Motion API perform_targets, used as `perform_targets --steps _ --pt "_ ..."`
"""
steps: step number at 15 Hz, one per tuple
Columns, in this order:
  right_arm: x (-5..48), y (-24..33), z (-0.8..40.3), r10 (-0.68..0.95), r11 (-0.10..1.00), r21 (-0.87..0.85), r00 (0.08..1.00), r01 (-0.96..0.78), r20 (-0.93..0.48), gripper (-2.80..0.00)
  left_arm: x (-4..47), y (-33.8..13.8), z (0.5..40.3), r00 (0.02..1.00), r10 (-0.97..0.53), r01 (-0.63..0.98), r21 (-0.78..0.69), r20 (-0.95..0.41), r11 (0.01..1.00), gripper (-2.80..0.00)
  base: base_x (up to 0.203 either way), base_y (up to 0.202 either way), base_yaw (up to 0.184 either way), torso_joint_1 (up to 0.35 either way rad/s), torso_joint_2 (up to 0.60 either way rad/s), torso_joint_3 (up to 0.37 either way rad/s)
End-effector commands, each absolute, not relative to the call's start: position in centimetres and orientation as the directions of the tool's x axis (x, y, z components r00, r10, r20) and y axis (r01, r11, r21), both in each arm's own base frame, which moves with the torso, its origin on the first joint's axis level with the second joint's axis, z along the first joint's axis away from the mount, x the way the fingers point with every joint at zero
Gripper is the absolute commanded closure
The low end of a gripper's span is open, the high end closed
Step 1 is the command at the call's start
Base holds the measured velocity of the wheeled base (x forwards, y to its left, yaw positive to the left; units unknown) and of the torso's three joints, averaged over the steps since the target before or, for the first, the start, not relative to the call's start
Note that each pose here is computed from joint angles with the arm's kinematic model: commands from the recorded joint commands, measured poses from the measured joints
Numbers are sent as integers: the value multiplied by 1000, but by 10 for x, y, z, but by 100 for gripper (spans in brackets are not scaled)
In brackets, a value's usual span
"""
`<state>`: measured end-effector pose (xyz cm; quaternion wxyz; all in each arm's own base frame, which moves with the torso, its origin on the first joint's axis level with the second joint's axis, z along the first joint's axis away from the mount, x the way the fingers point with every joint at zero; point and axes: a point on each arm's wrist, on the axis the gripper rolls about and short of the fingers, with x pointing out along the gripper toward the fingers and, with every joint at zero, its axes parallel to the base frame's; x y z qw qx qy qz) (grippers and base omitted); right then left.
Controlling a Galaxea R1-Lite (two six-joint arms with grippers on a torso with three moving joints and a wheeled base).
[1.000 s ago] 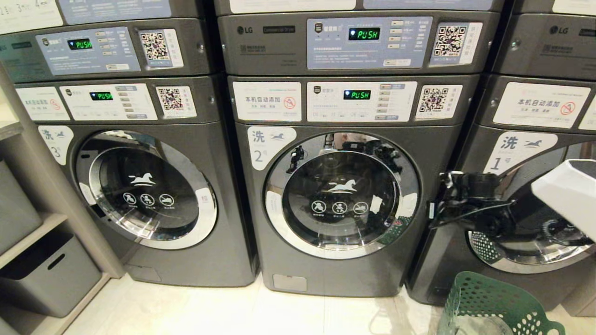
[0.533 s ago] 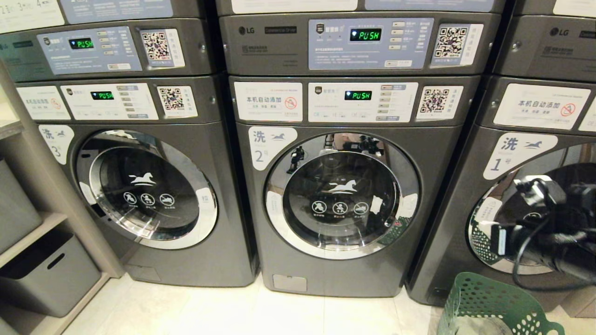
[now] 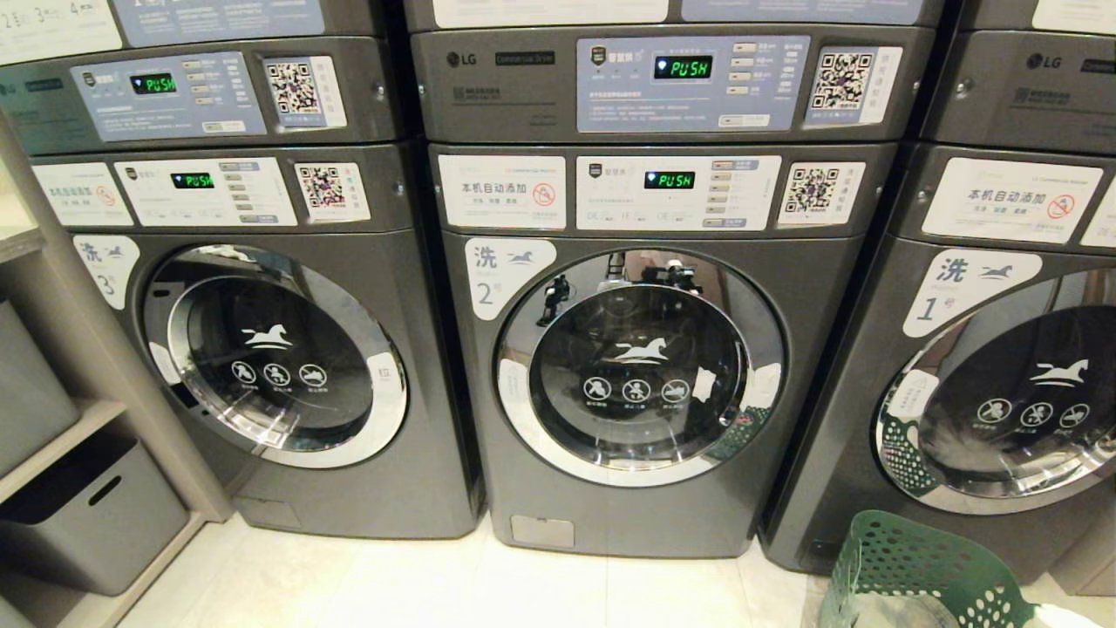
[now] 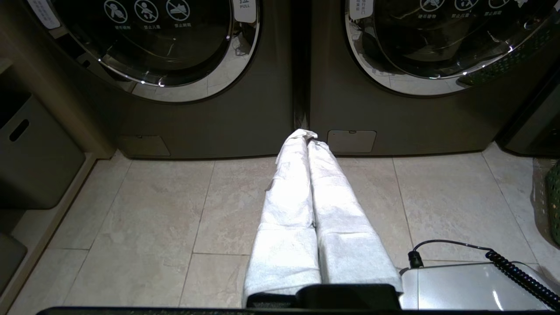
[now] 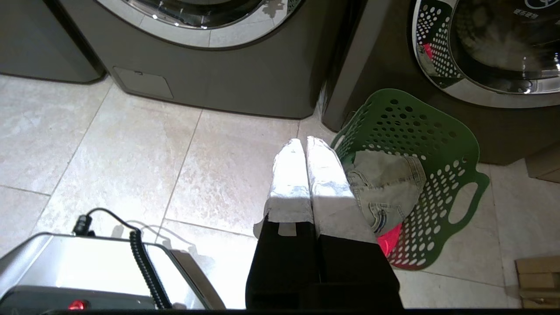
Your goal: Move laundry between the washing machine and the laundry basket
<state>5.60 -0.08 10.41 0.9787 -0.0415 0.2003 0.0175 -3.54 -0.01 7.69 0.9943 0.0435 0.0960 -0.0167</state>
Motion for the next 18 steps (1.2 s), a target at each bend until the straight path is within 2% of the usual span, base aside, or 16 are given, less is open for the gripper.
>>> perform_targets --steps 1,5,7,18 --pt "13 1 94 18 994 -101 964 -46 -265 0 -35 0 77 981 -24 41 84 -194 996 0 0 0 0 0 0 0" --pt "-19 1 80 25 991 -129 998 -31 -52 0 -35 0 77 981 -24 41 84 -194 996 0 0 0 0 0 0 0" --pt "-23 1 77 26 991 -128 1000 -24 8 0 -35 0 77 981 -24 41 84 -194 996 0 0 0 0 0 0 0" --pt "-23 1 76 28 989 -147 1000 -27 5 0 -35 0 77 981 -24 41 84 -194 996 0 0 0 0 0 0 0"
